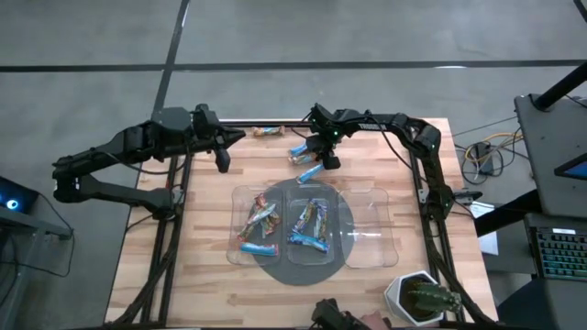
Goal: Pick and place Granola Bars by type
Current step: Put the yellow granola bar into the right transparent bin
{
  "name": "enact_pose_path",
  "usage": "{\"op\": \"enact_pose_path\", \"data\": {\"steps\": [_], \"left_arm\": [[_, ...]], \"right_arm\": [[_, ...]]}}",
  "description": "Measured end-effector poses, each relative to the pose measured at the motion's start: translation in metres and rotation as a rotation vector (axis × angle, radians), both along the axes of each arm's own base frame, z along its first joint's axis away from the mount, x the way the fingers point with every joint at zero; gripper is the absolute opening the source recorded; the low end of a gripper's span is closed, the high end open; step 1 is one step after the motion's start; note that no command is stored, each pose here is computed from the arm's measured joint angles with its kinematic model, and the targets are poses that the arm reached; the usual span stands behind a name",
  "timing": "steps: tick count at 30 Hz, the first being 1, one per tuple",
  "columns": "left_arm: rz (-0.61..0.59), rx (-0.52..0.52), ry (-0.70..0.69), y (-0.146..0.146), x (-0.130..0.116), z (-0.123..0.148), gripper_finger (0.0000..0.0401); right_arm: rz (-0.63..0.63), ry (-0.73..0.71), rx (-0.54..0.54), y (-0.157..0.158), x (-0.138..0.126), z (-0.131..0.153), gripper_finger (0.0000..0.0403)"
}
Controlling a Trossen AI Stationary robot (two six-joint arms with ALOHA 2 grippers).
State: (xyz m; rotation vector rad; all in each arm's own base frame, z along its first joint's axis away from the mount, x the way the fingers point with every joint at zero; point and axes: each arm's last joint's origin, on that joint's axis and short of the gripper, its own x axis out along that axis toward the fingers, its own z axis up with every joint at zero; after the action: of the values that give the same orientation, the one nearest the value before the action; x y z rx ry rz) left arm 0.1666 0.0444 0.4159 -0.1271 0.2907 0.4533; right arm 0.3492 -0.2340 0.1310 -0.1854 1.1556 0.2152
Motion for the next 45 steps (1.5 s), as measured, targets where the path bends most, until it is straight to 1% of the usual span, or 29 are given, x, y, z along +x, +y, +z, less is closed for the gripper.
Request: {"op": "enact_pose_path", "data": {"steps": [6, 17, 19, 22, 26, 30, 33, 37, 40, 45], "left_arm": [[0.0, 0.0, 0.0, 0.0, 0.0, 0.0, 0.0], [0.0, 0.001, -0.004, 0.0, -0.002, 0.001, 0.0], [-0.001, 0.002, -0.009, -0.001, -0.003, 0.001, 0.0], [-0.003, 0.009, -0.011, -0.001, -0.004, 0.002, 0.0], [-0.008, 0.028, -0.013, -0.002, -0.008, 0.004, 0.0], [-0.008, 0.03, -0.019, -0.002, -0.01, 0.005, 0.0], [-0.008, 0.032, -0.022, -0.003, -0.012, 0.005, 0.0], [-0.014, 0.051, -0.019, -0.004, -0.016, 0.006, 0.0], [-0.015, 0.056, -0.025, -0.004, -0.018, 0.007, 0.0], [-0.015, 0.058, -0.035, -0.005, -0.022, 0.009, 0.0]], "right_arm": [[-0.029, 0.002, 0.007, 0.0, 0.001, 0.01, 0.0083], [-0.031, 0.02, 0.032, -0.006, 0.011, 0.068, 0.0075], [-0.028, 0.022, 0.069, -0.004, 0.011, 0.079, 0.0073], [-0.025, -0.013, 0.143, 0.002, 0.016, 0.096, 0.0074], [0.016, -0.011, 0.2, 0.018, 0.022, 0.118, 0.0072], [0.07, 0.004, 0.213, 0.039, 0.03, 0.14, 0.0069], [0.106, 0.037, 0.231, 0.059, 0.034, 0.151, 0.0068], [0.097, 0.107, 0.277, 0.082, 0.036, 0.16, 0.0068], [0.06, 0.168, 0.313, 0.091, 0.031, 0.163, 0.0067], [0.015, 0.159, 0.318, 0.102, 0.017, 0.179, 0.0067]]}}
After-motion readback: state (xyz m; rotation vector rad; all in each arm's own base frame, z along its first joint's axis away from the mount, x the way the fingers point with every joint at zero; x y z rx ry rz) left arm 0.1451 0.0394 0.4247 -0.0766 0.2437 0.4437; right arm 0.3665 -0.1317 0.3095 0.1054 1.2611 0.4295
